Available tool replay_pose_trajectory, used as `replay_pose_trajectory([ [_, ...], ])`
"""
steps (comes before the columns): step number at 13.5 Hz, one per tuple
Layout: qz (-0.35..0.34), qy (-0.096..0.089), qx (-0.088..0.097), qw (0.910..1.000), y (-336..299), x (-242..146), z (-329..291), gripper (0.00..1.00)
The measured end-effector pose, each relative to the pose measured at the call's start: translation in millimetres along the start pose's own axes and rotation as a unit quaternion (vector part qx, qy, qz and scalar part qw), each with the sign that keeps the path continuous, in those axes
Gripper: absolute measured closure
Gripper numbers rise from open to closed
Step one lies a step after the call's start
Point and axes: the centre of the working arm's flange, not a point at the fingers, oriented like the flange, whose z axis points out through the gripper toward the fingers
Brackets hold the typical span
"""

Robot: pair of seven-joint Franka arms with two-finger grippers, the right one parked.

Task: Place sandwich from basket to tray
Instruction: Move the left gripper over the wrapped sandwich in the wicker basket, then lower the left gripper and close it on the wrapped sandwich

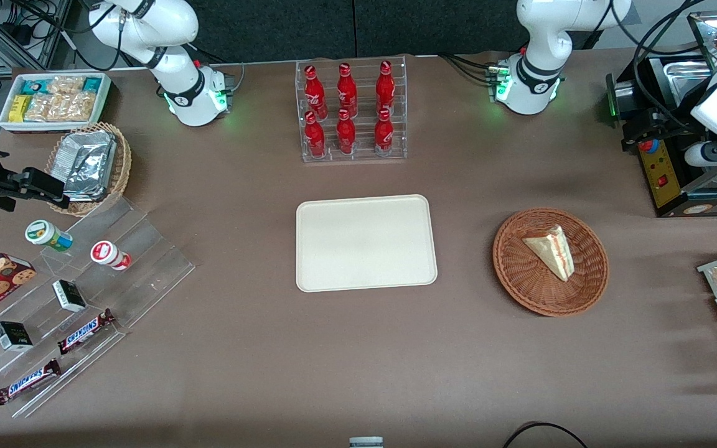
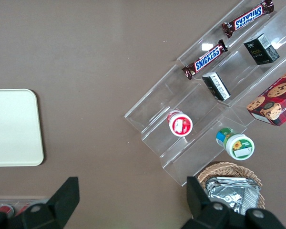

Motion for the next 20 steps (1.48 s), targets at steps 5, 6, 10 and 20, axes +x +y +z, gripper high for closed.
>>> replay_pose_trajectory([
  [5, 0.005, -0.019, 0.002, 0.9998, 1, 11, 15, 0.0],
  [6, 0.004, -0.029, 0.005, 0.9996, 1, 16, 26, 0.0],
  [10, -0.003, -0.031, 0.025, 0.9992, -3, 38, 102, 0.0],
  [20, -0.265, 0.063, -0.001, 0.9622, 1, 32, 259, 0.0],
])
